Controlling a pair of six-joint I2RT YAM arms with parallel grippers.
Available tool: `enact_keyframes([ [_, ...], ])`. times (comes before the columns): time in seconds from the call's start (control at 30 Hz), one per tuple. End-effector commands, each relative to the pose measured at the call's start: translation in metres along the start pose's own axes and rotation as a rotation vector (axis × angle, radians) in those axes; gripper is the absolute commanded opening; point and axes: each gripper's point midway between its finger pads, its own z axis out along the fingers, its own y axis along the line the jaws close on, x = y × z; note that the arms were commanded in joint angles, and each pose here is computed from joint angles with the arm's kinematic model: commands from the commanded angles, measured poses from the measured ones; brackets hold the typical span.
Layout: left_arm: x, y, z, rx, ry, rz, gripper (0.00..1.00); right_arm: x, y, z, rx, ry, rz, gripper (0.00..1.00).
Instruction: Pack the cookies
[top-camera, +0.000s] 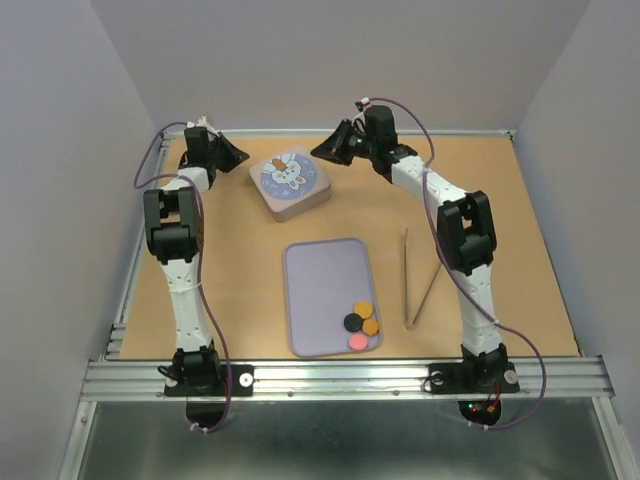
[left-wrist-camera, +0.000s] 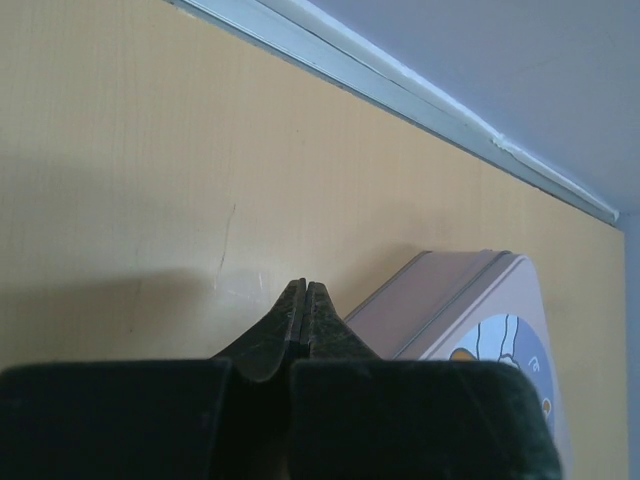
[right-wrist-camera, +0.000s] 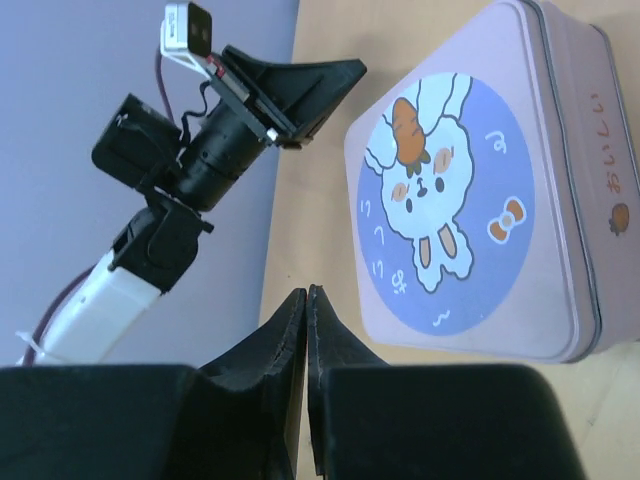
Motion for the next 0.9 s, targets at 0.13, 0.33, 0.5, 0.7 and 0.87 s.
enact_keyframes([
  [0.13,-0.027,-0.047,-0.047,0.05,-0.057,0.063,0.0,0.002,-0.049,0.031,-0.005,0.035,0.093,0.03],
  [0.33,-0.019,-0.045,-0.057,0.037,-0.026,0.085,0.0,0.014,-0.098,0.026,0.005,0.015,0.179,0.01],
  [0.5,-0.019,-0.047,-0.062,0.031,-0.015,0.109,0.0,0.015,-0.128,0.009,-0.028,-0.039,0.297,0.0],
  [0.7,-0.021,-0.049,-0.062,0.03,-0.014,0.115,0.0,0.007,-0.116,0.01,-0.058,-0.042,0.254,0.0],
  [0.87,-0.031,-0.057,-0.066,0.031,-0.04,0.116,0.0,-0.015,-0.088,0.01,-0.098,-0.059,0.184,0.01],
])
